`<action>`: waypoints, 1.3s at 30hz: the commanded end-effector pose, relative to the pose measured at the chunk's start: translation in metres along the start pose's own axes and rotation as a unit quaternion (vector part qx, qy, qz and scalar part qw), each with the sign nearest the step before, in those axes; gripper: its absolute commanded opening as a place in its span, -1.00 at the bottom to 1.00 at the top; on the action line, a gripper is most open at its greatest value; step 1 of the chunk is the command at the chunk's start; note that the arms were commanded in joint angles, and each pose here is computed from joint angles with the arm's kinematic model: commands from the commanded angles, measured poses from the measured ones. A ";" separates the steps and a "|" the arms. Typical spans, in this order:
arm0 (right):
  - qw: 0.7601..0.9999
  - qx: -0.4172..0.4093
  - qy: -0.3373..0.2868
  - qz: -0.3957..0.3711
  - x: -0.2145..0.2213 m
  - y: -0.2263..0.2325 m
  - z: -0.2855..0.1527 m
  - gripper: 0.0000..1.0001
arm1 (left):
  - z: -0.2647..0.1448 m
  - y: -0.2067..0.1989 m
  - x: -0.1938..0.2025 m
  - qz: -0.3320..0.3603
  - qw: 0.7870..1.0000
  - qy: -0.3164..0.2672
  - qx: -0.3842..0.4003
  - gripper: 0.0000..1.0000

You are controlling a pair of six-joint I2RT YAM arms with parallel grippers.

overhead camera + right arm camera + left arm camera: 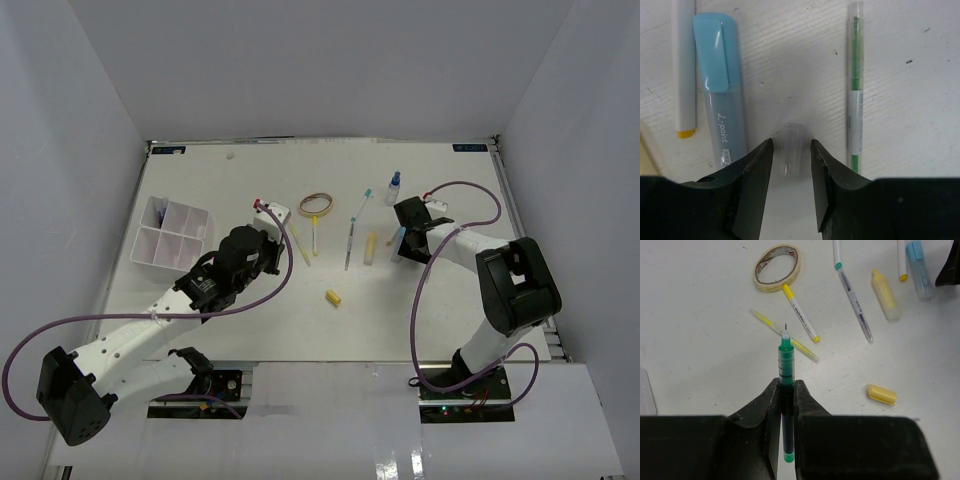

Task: Sort the stationery into containers
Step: Close the pen cap on the pen.

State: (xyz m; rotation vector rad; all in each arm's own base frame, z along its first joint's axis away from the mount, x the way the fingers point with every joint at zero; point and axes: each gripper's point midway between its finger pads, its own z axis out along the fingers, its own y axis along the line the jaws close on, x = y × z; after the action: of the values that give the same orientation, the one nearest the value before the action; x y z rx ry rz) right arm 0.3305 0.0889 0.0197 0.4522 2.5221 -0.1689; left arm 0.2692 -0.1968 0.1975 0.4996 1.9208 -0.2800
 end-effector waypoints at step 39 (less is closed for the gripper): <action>0.797 -0.464 -0.374 -0.094 -0.114 0.072 -0.273 -0.76 | -0.018 -0.139 -0.065 -0.025 0.922 -0.043 0.383 -0.99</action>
State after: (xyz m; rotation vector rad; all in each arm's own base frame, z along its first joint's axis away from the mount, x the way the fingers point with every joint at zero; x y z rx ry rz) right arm 0.3179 0.1505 0.2722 -0.0615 1.7258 0.5297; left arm 0.2191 -0.3087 0.2165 0.8784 1.8373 -0.9640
